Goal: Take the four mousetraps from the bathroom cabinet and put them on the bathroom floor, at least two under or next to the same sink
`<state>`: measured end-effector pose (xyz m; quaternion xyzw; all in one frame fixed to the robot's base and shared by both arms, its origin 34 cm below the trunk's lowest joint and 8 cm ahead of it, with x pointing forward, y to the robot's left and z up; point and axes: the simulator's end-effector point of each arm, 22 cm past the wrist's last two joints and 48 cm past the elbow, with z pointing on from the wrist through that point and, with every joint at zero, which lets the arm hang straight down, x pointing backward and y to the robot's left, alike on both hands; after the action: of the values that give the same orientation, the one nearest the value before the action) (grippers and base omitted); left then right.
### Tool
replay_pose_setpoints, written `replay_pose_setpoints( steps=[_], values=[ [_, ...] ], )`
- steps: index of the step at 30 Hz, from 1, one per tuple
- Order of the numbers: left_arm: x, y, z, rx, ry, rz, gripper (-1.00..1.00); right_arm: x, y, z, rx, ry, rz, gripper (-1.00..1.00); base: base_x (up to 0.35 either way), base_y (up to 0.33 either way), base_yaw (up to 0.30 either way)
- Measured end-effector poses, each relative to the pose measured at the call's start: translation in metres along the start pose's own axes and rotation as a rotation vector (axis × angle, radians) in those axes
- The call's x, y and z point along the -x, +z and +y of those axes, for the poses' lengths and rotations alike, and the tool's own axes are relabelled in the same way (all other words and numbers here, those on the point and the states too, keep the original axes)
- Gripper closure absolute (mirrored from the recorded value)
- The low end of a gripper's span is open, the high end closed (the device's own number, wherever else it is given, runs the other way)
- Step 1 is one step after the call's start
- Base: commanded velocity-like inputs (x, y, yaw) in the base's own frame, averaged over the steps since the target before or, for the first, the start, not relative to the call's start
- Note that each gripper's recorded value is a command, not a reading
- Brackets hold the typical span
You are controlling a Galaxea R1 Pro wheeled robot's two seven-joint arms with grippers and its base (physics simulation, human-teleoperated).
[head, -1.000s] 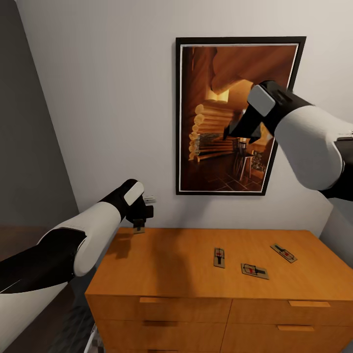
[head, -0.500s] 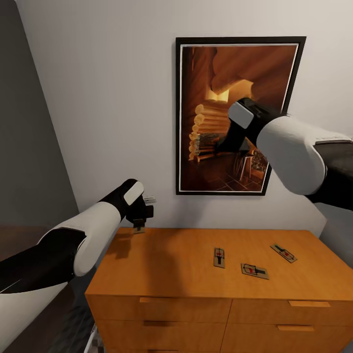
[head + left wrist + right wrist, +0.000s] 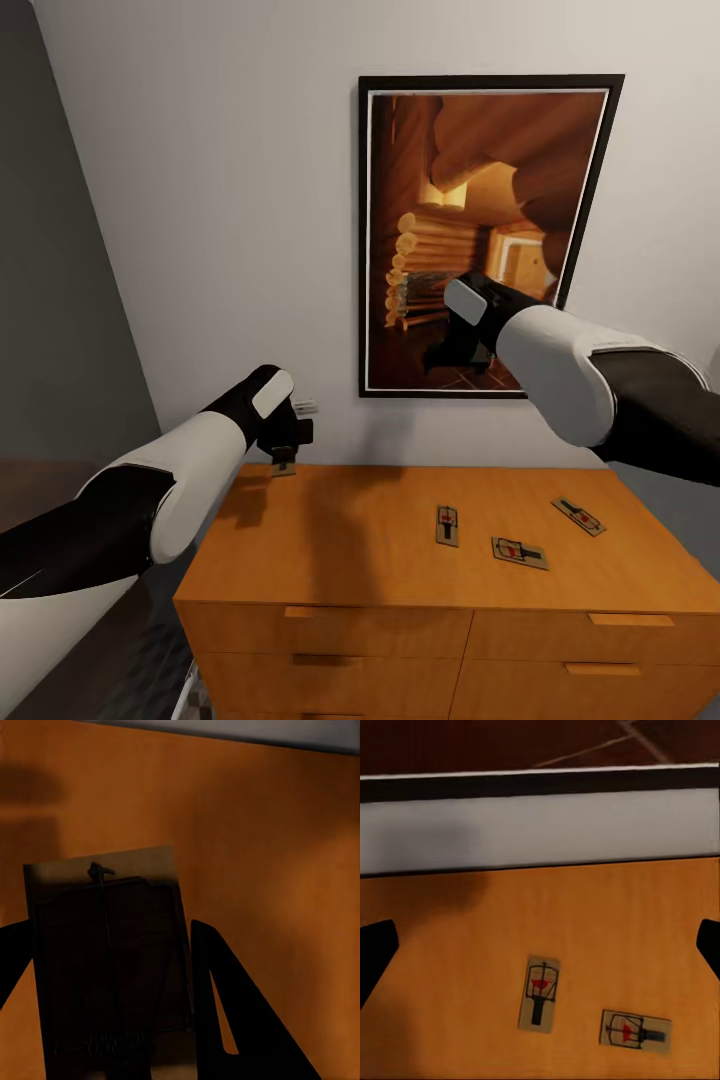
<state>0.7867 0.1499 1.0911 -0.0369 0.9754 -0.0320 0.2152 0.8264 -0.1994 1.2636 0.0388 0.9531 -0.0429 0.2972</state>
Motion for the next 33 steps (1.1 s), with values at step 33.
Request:
replay_pose_setpoints(
  steps=[33],
  values=[
    [0.0,0.0,-0.001,0.0,0.002,-0.001,1.0,-0.112,0.105,0.053,0.103,0.083,0.142,-1.0,0.0,0.0,0.0]
  ],
)
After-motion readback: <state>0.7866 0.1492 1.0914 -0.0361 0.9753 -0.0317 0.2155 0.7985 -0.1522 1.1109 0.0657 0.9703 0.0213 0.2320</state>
